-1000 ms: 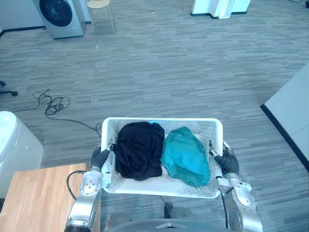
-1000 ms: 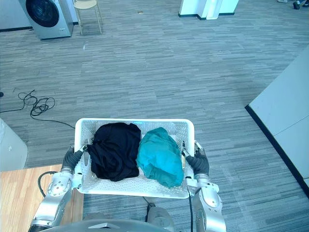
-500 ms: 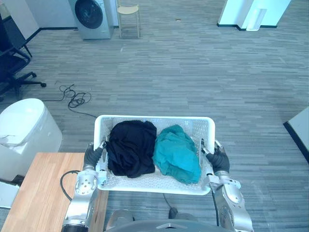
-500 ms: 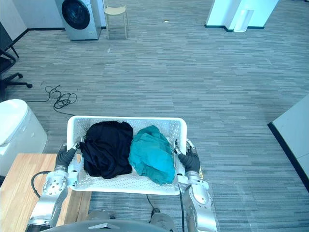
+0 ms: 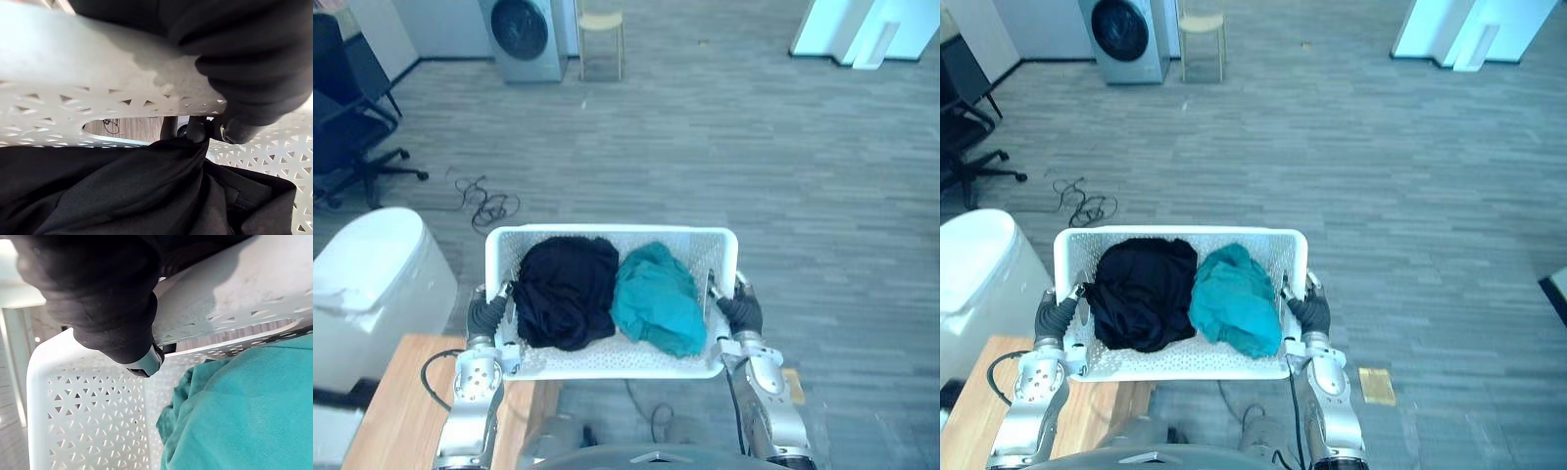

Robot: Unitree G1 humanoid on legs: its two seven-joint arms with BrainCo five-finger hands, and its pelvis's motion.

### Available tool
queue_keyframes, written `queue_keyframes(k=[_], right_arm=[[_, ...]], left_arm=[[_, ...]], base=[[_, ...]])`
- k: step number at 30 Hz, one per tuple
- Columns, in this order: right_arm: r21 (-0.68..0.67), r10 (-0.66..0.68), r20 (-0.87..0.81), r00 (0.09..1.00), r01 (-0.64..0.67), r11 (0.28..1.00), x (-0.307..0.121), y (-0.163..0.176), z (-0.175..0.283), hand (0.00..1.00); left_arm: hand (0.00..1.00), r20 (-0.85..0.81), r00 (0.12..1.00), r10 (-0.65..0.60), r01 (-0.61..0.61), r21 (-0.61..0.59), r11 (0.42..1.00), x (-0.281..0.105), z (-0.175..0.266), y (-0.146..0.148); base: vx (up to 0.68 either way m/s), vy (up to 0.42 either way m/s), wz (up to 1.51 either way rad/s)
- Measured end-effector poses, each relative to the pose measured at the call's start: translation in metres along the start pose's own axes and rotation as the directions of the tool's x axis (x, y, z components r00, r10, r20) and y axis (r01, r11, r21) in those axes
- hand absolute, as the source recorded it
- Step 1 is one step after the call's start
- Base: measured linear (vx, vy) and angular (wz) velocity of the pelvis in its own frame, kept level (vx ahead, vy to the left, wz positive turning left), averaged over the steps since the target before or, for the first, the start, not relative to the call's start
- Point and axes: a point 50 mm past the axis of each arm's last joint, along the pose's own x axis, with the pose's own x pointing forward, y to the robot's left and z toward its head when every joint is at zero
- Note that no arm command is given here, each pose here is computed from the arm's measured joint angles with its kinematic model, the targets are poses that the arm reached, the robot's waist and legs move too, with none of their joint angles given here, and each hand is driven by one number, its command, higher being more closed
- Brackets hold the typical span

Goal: Pick up the laundry basket with both hands and put the clothes into the washing machine.

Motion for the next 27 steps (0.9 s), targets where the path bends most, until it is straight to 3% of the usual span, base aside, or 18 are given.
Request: queue_keyframes(k=[9, 17, 27], right_arm=[[-0.031, -0.050, 0.028, 0.998, 0.051, 0.998, -0.003, -0.016, 0.010, 1.00], [-0.043, -0.087, 0.098, 0.991, 0.091, 0.995, -0.001, -0.015, 0.029, 1.00], [-0.106, -0.040, 0.036, 0.999, 0.044, 0.993, 0.001, -0.013, 0.016, 1.00]], left_arm=[[1.00, -0.010, 0.997, -0.078, 0.078, -0.007, 0.997, 0.018, -0.001, -0.027], [1.00, -0.014, 0.995, -0.094, 0.094, -0.044, 0.995, 0.016, -0.005, -0.032], [1.00, -0.088, 0.995, -0.052, 0.046, -0.072, 0.996, -0.003, -0.024, -0.023]], base=[[0.68, -0.101, 0.54], [0.66, -0.129, -0.25], [0.62, 0.176, -0.42]])
